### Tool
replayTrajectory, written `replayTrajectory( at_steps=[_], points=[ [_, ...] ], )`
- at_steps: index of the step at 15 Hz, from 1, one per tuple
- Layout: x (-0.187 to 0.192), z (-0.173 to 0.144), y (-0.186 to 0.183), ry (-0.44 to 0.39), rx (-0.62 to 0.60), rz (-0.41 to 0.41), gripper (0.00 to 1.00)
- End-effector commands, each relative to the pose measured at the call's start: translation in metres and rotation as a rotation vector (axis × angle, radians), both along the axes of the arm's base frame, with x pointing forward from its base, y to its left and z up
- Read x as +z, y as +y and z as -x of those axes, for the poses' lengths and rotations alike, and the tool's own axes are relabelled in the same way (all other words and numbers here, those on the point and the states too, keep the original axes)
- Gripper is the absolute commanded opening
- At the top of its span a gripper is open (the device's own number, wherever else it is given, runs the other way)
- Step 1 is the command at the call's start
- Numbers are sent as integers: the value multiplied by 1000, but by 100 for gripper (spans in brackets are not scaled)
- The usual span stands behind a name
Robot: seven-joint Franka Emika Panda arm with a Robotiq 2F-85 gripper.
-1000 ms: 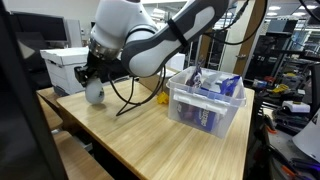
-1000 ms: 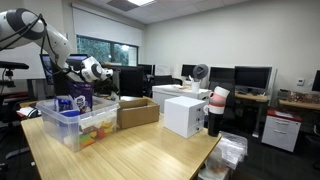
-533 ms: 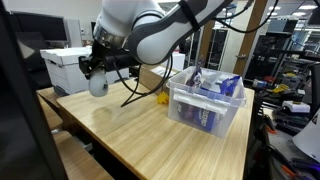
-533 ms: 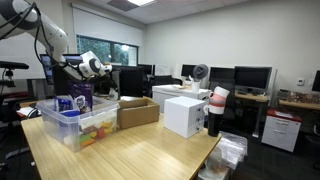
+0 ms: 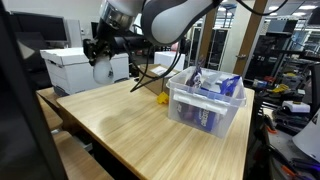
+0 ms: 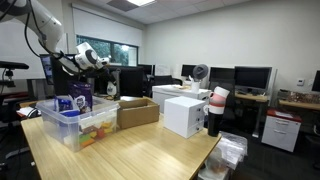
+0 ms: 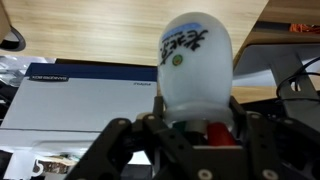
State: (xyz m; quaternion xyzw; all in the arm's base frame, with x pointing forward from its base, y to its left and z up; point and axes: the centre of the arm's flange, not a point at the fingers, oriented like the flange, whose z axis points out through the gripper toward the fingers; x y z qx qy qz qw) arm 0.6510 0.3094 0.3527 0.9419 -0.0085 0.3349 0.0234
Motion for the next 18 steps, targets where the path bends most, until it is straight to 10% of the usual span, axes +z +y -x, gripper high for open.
replayTrajectory(
  at_steps=[1, 18],
  points=[
    [21, 46, -11, -2, -4, -9, 35],
    [6, 167, 2, 8, 67, -65, 35]
  ],
)
